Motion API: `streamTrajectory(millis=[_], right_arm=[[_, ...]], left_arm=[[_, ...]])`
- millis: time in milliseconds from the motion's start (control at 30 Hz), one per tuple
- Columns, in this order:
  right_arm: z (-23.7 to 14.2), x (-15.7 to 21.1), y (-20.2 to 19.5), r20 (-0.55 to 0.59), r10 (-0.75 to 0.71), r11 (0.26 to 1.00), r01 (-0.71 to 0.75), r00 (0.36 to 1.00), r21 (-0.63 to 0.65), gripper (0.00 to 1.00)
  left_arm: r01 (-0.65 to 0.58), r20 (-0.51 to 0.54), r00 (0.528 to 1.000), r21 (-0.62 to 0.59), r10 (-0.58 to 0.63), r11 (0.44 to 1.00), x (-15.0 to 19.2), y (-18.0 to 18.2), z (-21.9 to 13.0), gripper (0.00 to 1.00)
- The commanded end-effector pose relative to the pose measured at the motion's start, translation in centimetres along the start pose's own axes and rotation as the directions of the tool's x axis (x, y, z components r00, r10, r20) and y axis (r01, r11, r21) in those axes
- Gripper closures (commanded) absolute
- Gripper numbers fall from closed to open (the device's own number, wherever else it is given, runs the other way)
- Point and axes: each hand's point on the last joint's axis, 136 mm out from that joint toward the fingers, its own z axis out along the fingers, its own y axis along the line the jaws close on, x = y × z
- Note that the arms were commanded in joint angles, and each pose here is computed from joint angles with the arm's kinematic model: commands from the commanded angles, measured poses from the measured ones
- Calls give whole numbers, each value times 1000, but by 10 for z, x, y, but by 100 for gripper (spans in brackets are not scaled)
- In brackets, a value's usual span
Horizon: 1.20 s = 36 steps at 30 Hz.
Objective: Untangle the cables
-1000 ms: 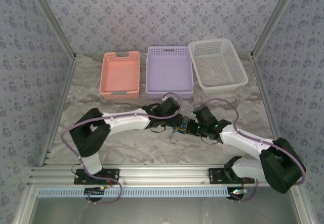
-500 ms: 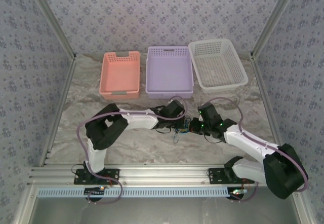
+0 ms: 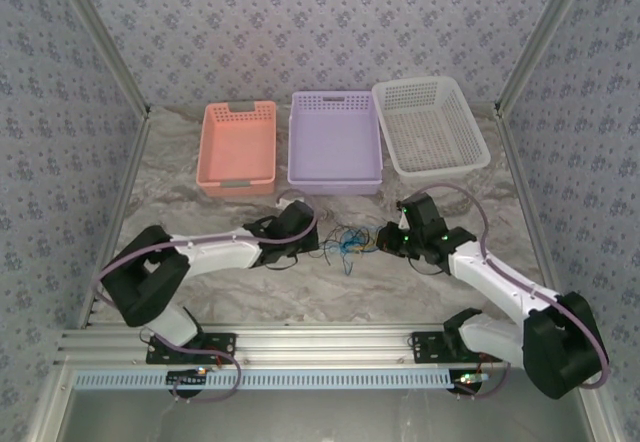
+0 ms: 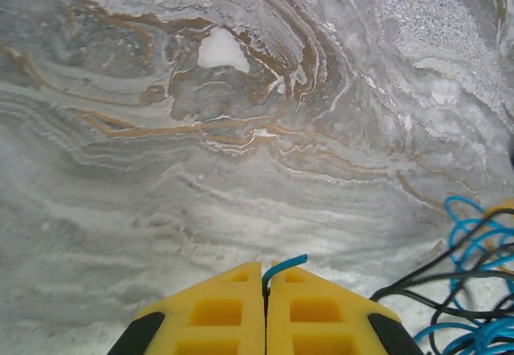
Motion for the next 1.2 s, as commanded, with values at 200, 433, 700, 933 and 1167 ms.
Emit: streamTrajectory(millis=[200,433,700,933,1167], right_arm=[[10,-9,-3,13,25,1000,-25,1000,16,100],[15,-4,27,11,-85,996,85,996,-4,70],[77,18,65,-103,-155,986,147,983,-77,57],[99,15,55,-84,-106,994,106,991,-13,100],[45,-10,24,38,-111,991,108,993,84,100]], left_arm=[[63,80,995,-97,-56,993,-13,39,-35,100],[43,43,998,-6,-43,999,-12,35,-42,100],[33,18,999,0,-33,999,-7,34,-35,100],[30,21,999,-48,-29,998,-6,47,-41,100],[123,79,991,-166,-111,978,-17,106,-67,100]])
